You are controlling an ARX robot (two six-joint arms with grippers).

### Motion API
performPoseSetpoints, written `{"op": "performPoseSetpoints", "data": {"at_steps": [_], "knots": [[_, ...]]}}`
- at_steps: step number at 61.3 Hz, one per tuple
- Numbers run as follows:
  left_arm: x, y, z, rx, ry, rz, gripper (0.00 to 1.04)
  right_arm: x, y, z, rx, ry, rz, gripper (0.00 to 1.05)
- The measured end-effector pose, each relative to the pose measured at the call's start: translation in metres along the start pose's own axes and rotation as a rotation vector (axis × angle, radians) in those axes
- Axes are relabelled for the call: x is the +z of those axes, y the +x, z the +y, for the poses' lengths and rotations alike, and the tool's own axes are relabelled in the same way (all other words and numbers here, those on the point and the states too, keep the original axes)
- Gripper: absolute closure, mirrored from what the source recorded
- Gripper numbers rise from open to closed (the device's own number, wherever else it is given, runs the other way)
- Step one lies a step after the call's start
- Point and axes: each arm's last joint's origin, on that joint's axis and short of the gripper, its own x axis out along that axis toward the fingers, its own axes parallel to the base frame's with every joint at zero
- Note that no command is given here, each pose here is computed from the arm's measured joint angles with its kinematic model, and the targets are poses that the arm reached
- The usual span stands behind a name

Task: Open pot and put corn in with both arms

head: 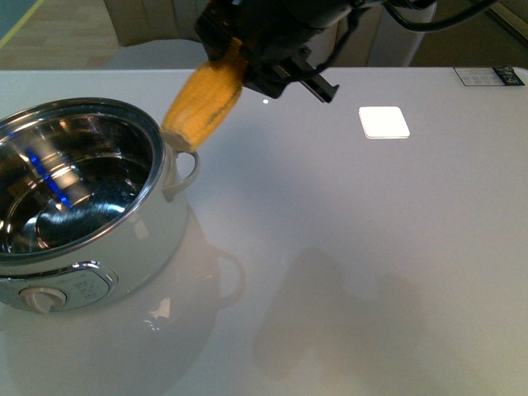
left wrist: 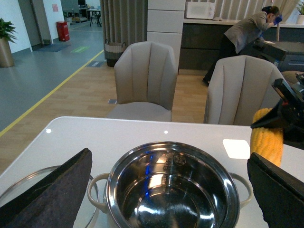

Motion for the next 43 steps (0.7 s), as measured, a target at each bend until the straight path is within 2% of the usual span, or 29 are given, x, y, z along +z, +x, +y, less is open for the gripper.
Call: {"op": "performPoseSetpoints", "data": {"at_steps": [10, 26, 43], "knots": [[0.0, 0.0, 0.0, 0.0, 0.0, 0.0, 0.07, -0.021, 0.012, 0.019, 0.023, -0.021, 0.052, 0.82], [0.0, 0.0, 0.0, 0.0, 0.0, 0.0, 0.07, -0.061, 0.039, 0.028, 0.025, -0.057, 0.166, 0.82], [0.0, 0.0, 0.0, 0.0, 0.0, 0.0, 0.07, -0.063, 0.05, 0.035, 0.004, -0.095, 0.2, 0.82]]}}
